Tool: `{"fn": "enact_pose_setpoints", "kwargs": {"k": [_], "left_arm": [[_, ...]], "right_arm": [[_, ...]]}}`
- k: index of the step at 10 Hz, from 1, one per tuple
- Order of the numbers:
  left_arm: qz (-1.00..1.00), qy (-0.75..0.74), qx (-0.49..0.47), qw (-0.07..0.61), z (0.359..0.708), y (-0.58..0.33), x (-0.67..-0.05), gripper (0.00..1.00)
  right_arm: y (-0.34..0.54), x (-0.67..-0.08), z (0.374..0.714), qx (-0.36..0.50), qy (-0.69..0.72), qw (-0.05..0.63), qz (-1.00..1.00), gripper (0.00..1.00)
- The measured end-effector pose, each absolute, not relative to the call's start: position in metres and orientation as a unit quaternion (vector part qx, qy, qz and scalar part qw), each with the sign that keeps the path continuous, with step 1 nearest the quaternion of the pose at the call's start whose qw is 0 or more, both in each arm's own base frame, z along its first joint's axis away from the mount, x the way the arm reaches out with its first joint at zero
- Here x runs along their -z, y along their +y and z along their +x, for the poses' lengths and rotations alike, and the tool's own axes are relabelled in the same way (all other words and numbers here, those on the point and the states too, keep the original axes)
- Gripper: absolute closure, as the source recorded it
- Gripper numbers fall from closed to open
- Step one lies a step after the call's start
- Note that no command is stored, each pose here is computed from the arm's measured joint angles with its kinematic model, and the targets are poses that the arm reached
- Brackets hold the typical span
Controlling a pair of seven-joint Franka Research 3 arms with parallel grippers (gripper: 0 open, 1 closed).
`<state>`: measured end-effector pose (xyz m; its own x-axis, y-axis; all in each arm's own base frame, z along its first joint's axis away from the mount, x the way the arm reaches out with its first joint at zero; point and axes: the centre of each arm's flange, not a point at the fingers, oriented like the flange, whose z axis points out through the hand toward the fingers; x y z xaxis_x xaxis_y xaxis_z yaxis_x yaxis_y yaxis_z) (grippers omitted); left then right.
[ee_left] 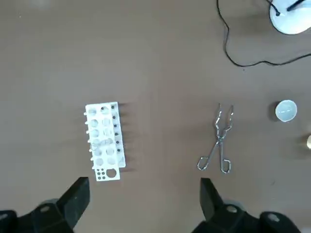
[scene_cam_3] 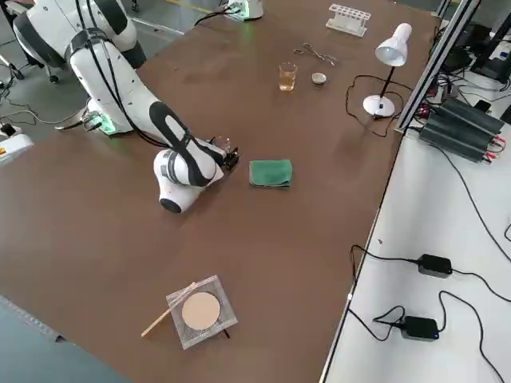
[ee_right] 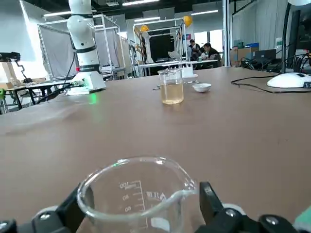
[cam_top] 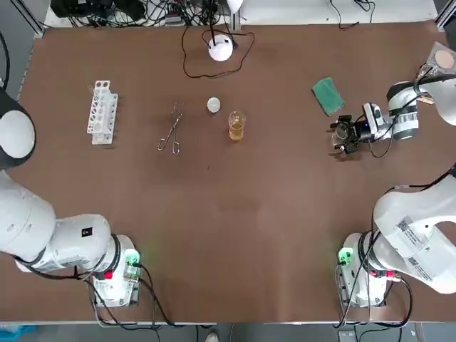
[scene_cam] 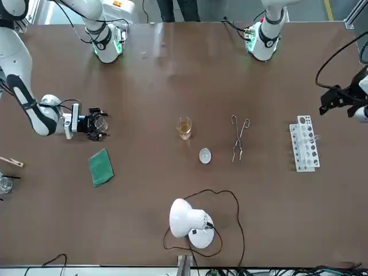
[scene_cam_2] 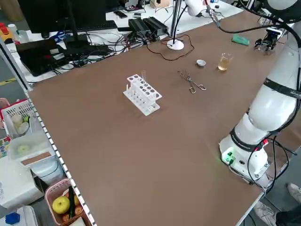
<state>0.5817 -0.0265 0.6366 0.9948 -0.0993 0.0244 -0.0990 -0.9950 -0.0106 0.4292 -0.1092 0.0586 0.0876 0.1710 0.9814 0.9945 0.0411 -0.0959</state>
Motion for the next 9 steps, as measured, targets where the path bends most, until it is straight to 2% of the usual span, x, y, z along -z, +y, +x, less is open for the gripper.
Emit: {"fn": "enact_pose_setpoints", "kwargs": {"k": [9], "left_arm": [[-0.999,0.04,0.009,0.006,0.582,-0.017,-0.635,0.0]], "right_arm": [[-0.123,-0.057,0.413,0.412,-0.52,0.515,-0.542,0.0]]}}
